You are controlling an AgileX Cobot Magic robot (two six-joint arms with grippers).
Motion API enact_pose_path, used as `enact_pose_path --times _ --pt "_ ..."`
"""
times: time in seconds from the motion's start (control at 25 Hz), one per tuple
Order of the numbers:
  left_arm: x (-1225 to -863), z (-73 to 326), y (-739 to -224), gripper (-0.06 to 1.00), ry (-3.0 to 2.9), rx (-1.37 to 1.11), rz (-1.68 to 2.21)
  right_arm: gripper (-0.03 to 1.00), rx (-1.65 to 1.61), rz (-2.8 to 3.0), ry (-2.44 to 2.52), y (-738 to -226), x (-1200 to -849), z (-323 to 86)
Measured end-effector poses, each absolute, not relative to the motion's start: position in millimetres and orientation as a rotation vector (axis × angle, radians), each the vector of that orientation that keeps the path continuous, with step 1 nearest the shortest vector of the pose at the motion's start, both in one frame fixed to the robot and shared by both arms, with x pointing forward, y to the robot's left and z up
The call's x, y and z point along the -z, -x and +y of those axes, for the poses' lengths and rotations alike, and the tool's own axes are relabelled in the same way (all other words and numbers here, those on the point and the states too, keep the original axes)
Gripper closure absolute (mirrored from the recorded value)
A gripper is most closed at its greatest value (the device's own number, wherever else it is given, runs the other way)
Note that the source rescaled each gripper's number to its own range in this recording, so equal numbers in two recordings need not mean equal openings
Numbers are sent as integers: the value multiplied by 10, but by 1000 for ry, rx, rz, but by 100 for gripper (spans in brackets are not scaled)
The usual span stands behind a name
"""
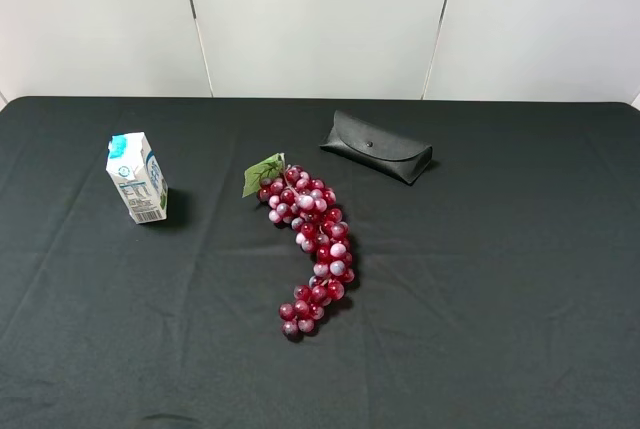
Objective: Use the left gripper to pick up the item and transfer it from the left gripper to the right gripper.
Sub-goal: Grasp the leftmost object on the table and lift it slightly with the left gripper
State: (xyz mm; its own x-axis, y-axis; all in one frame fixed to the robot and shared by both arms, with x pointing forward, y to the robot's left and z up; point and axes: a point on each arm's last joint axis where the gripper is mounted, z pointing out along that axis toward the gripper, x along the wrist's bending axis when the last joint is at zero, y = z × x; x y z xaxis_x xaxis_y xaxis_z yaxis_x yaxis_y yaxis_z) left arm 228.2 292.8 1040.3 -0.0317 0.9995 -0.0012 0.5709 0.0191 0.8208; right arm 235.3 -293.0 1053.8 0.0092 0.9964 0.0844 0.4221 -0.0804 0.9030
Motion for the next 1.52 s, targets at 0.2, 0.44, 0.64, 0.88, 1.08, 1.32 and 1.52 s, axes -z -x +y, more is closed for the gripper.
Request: enact_pose_path --times 0.2,0.44,0.64,0.88,1.08,1.32,1.52 --pt "-10403 2928 -2282 -3 -1618 -872 1672 -3 -1041 1490 -1587 -2353 -10538 -2930" --pt "-10403 2920 -2282 -3 -1616 -863 1667 -3 -1041 1490 -1587 -2353 -10538 -2930" --pt "-10409 2904 -2296 -5 -1619 -832 1666 -3 -1041 1490 -1587 -2353 -10538 -2930" --pt "-10662 2913 -2473 -6 -1673 -735 1728 -3 -1041 1490 -1587 -2353 -10538 -2930" --pt "-10869 2938 -2694 -6 -1711 -669 1776 -3 -1041 1490 -1587 -2353 -10538 -2930" --pt "-11024 2993 -3136 -6 -1779 -546 1868 -3 -1041 1490 -1587 -2353 -10538 -2930" --pt "-10985 3019 -3723 -6 -1861 -419 1922 -3 -1041 1490 -1587 -2353 -10538 -2930"
